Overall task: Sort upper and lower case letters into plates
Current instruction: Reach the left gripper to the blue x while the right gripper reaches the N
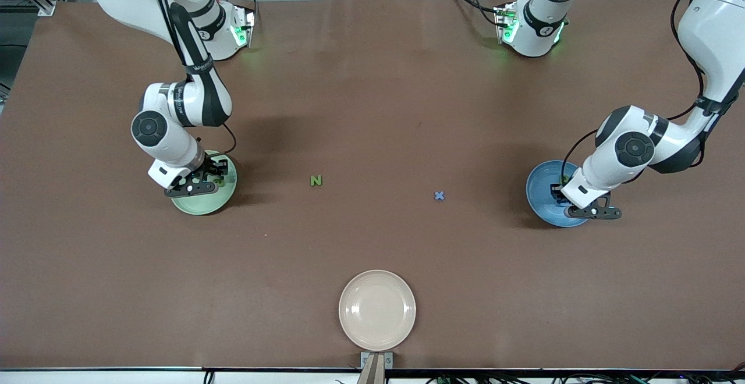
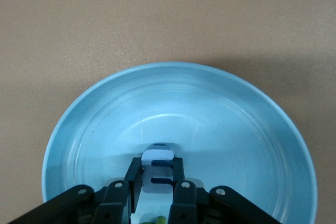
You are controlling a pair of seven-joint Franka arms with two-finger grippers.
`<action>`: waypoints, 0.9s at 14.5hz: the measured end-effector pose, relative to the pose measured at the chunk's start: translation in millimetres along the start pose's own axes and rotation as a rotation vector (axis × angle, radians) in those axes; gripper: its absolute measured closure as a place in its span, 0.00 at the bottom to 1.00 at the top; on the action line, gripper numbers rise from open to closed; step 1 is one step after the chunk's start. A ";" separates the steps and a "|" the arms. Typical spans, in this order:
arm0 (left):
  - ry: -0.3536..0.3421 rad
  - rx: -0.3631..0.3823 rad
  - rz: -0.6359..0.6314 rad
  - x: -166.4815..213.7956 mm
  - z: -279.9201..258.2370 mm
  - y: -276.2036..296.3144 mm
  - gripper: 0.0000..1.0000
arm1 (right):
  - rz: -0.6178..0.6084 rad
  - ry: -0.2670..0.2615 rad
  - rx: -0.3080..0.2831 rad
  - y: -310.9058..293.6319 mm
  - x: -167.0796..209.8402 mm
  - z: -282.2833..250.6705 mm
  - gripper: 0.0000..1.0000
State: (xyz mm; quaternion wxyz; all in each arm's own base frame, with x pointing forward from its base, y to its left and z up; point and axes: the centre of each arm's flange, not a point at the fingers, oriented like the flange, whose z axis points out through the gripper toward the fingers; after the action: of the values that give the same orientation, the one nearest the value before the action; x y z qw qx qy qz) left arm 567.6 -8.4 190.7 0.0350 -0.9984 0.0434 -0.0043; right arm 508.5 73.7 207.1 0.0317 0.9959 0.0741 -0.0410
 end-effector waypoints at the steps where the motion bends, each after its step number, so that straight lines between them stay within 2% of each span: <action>1: -0.001 -0.002 -0.001 0.2 1.1 -0.2 0.73 | -0.002 -0.010 0.004 -1.5 -0.5 -1.3 0.30; 3: -0.001 -0.003 -0.002 0.7 1.4 -0.6 0.72 | -0.003 -0.017 0.016 -3.4 0.1 -9.5 0.12; 4: 0.000 -0.003 -0.002 1.1 1.1 -0.8 0.67 | 0.001 -0.019 0.026 -4.6 1.8 -16.6 0.01; 6: 0.005 -0.002 -0.004 2.9 -0.6 -1.6 0.51 | 0.041 -0.014 0.051 -10.5 7.8 -31.5 0.00; 11: 0.060 -0.029 0.018 14.0 -28.9 32.0 0.01 | 0.195 0.052 0.067 -69.0 28.5 -67.2 0.00; 13: 0.073 -0.042 -0.015 15.1 -42.9 63.8 0.00 | 0.198 0.065 0.067 -104.2 31.8 -73.1 0.00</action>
State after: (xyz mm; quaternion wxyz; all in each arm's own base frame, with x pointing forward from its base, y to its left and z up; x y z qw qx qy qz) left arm 576.6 -76.1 229.1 0.0125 -0.9984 0.0375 -0.0399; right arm 529.8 186.1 271.1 -0.0004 0.9997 -0.0253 -0.0077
